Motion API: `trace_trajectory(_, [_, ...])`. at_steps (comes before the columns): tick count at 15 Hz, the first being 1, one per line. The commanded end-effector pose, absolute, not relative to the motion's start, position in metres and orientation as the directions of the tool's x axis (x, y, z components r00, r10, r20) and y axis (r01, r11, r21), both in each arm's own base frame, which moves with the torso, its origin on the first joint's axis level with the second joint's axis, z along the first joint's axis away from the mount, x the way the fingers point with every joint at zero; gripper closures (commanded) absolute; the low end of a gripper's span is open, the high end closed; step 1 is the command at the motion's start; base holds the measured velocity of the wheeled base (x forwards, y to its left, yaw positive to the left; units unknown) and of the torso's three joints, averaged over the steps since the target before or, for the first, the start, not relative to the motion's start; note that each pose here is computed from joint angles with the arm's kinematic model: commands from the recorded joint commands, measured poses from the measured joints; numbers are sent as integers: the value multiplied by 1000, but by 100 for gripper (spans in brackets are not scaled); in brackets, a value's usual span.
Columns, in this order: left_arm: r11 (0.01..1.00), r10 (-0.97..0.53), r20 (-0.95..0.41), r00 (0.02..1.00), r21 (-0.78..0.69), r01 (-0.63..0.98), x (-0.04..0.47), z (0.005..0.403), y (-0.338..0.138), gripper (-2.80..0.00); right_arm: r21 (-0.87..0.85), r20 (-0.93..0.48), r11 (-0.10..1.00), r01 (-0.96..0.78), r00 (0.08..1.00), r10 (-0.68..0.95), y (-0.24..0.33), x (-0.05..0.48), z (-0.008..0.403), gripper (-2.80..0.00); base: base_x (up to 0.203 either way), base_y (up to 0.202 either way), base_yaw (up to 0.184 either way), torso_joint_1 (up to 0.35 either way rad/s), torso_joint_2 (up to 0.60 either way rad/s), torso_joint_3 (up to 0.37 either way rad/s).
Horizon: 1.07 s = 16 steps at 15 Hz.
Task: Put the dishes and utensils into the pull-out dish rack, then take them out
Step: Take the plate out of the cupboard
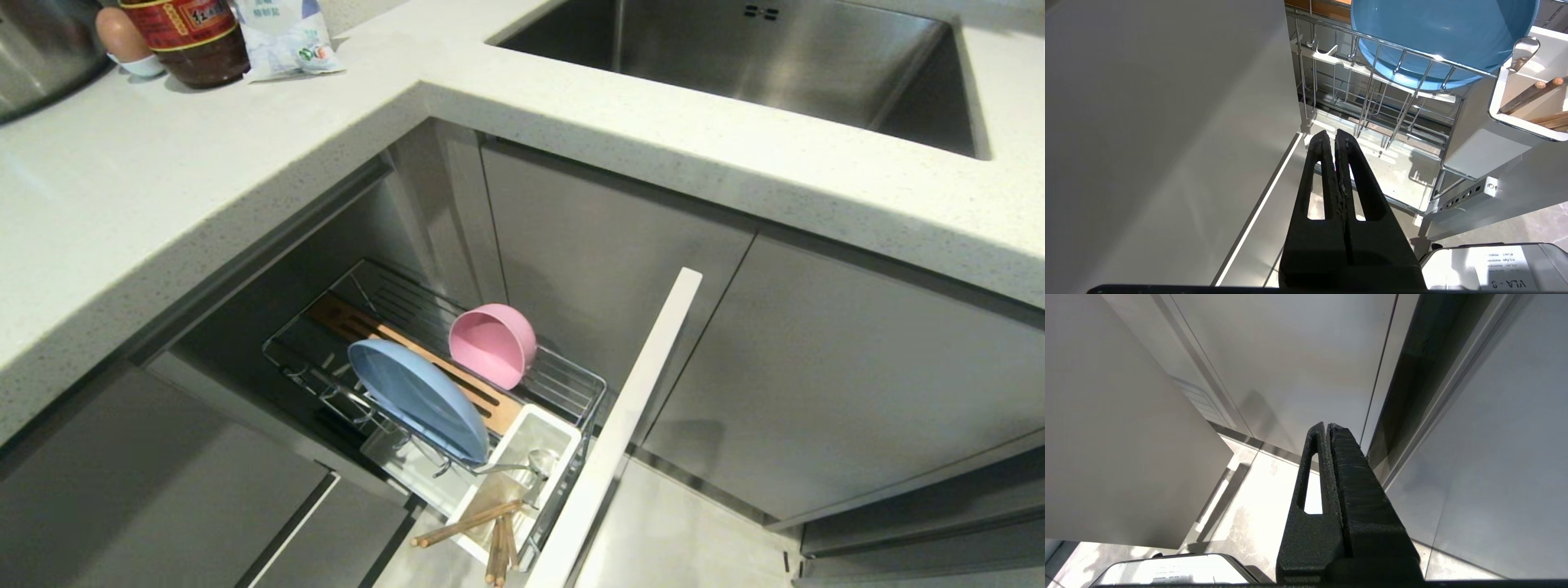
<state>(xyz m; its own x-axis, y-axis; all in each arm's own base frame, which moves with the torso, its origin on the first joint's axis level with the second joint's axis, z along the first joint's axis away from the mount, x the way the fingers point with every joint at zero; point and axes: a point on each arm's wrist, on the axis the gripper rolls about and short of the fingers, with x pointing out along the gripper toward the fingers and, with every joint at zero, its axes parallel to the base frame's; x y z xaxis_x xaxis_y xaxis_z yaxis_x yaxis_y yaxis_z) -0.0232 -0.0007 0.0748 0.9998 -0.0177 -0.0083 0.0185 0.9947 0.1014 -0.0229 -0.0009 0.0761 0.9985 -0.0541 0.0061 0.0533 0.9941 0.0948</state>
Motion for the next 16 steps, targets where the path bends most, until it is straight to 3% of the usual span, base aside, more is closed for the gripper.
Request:
trace_trajectory(1, [995,-17,-12,1000,102,18,-23,75,-1,0,95,11,994,53,998,-54,-1,-23,76,0,0,0,0,0,0,0])
trace_trajectory(16, [995,-17,-11,1000,102,18,-23,75,-1,0,95,11,994,52,999,-54,-1,-23,76,0,0,0,0,0,0,0])
